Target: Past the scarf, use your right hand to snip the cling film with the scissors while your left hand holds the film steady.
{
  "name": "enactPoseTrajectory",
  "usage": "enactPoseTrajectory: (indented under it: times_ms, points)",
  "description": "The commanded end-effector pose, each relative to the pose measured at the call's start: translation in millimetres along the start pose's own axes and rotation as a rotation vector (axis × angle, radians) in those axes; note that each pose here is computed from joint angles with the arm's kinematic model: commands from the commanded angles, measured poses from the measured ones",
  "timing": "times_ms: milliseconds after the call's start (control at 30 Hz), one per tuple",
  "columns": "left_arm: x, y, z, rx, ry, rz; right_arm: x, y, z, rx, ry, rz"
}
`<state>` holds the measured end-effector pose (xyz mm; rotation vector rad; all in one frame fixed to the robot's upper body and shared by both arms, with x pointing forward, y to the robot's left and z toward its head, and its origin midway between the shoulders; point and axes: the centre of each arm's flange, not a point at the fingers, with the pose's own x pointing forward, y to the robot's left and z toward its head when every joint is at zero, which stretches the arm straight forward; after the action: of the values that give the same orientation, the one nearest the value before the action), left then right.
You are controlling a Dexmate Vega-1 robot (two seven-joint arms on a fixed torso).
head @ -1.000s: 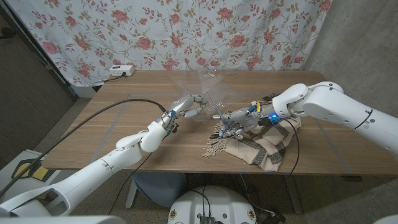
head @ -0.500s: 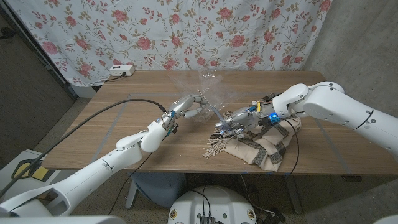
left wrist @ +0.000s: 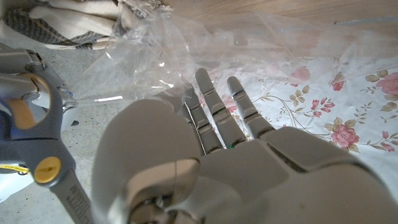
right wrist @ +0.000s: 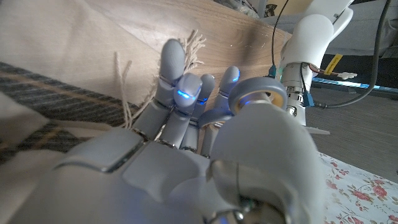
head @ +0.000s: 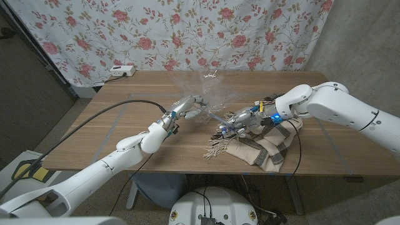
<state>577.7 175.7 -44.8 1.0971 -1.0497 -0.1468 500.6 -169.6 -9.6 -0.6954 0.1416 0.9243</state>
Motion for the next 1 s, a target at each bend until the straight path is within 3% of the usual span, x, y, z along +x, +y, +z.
enactPoseTrajectory:
  times_ms: [33,300,633,1000]
  points:
    - [-5.1,7.5,-3.2,0.006,0.022,0.038,-4.4,1.0,-0.6,0.019,-0.036,-0.016]
    - [-16.4,13.7,-8.3,-0.002,0.043,0.067,-5.3,5.3,1.1,0.041,-0.054,-0.022]
    - [-26.4,21.1,-13.4,-0.018,0.048,0.138,-8.4,9.1,6.0,0.084,-0.113,-0.056]
    - [-29.8,23.0,-16.3,-0.049,0.064,0.205,-21.8,-0.2,13.9,0.1,-0.158,-0.107]
